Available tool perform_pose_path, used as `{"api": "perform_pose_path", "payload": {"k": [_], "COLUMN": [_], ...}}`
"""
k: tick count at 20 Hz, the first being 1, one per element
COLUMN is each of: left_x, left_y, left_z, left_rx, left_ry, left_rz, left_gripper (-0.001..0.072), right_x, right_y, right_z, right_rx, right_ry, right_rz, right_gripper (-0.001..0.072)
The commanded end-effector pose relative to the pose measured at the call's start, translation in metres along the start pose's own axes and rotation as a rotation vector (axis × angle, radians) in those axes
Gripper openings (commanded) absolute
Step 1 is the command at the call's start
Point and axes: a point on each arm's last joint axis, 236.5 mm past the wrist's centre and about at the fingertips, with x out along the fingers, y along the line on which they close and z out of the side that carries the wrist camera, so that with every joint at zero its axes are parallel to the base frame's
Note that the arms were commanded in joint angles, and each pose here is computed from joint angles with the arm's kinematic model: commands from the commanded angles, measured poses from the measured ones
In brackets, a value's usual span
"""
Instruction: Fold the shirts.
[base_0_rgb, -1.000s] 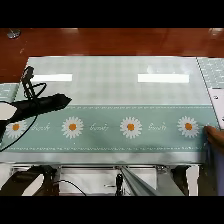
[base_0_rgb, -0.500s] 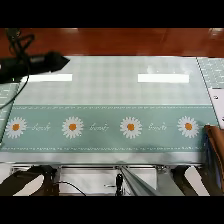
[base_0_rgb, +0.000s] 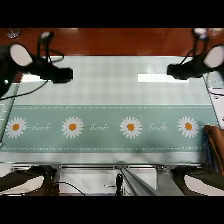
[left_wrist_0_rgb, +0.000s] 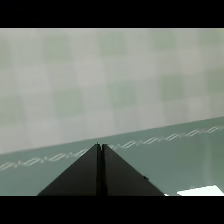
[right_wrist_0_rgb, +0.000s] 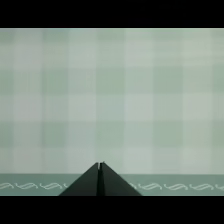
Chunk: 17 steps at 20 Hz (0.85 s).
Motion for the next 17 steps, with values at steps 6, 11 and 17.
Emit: {"api": "perform_pose_path", "payload": {"k": [6, 11, 17], "left_x": [0.017, 0.017, 0.017], "left_y": [0.037, 0.036, 0.037], "left_z": [-0.028, -0.028, -0.028], "left_rx": [-0.062, -0.062, -0.062], "left_ry": [0.090, 0.090, 0.090], "left_rz": [0.107, 0.107, 0.107], "left_gripper": [0.0023, 0.0023, 0.0023], "right_x": [0.044, 0.044, 0.044], "right_y": [0.011, 0.011, 0.011], "right_z": [-0.032, -0.032, -0.031], "right_rx": [-0.011, -0.011, -0.011], "right_ry": [0.117, 0.115, 0.115], "right_rz": [-0.056, -0.055, -0.055], "right_gripper": [0.0022, 0.0022, 0.0022]}}
